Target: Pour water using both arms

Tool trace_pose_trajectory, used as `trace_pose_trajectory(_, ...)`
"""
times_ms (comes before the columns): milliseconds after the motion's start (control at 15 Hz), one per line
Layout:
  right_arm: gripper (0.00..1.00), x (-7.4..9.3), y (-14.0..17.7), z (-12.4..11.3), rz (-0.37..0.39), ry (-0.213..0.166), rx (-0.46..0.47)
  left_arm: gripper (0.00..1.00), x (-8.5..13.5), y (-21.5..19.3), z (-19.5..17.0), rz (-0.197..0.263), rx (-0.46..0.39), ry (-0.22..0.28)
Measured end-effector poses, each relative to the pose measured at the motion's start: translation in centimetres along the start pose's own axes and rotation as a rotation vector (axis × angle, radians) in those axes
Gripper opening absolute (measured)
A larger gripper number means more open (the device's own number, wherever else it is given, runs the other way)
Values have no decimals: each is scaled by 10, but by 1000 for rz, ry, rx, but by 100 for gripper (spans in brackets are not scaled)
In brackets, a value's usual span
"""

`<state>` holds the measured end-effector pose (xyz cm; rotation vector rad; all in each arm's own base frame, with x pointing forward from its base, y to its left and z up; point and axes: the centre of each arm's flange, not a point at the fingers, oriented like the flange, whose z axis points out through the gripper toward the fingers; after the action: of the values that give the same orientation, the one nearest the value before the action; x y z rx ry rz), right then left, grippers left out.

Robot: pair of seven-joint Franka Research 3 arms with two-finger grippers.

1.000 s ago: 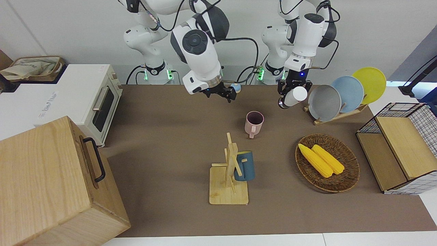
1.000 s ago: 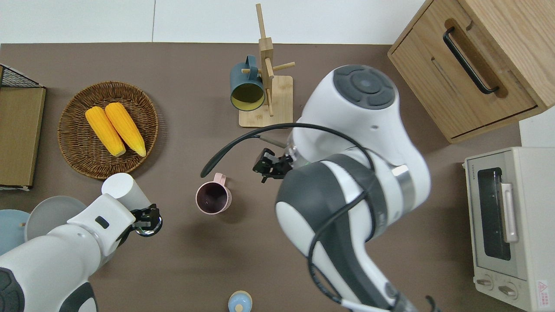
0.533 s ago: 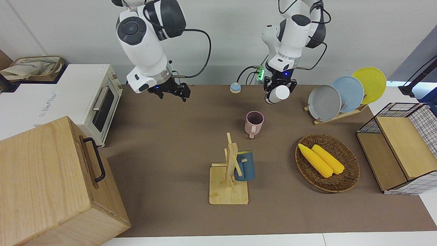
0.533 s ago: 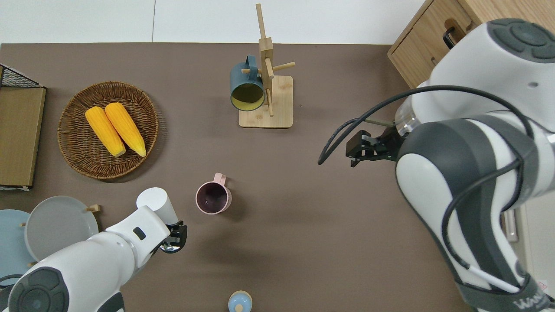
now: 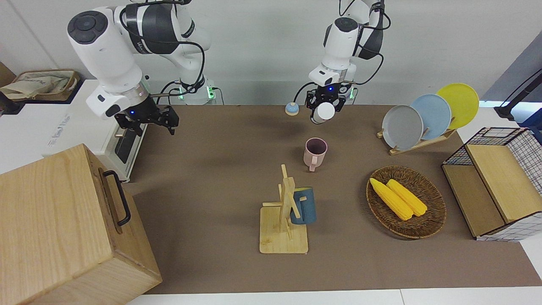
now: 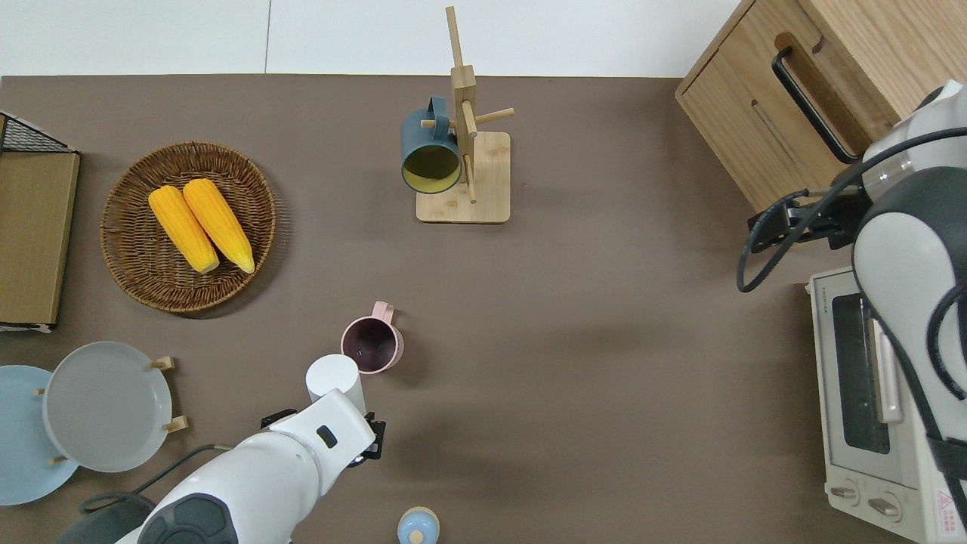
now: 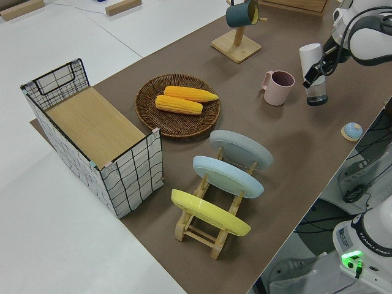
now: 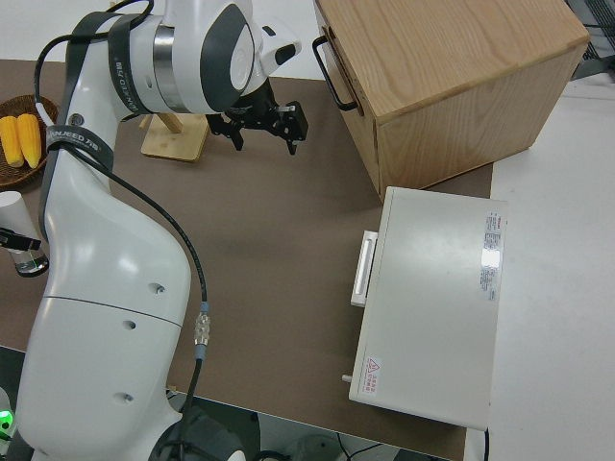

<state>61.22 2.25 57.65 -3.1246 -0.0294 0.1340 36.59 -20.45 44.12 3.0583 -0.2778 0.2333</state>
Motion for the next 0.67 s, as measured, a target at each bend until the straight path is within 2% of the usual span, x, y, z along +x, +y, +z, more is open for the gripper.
trace_pose_trajectory(200,100,5,19,1,-30,38,1,66,-2,4,13,8,6,-38)
trace_pose_trajectory(667,100,5,19,0,-44,45,0,66,9,4,30,1,-1,-89)
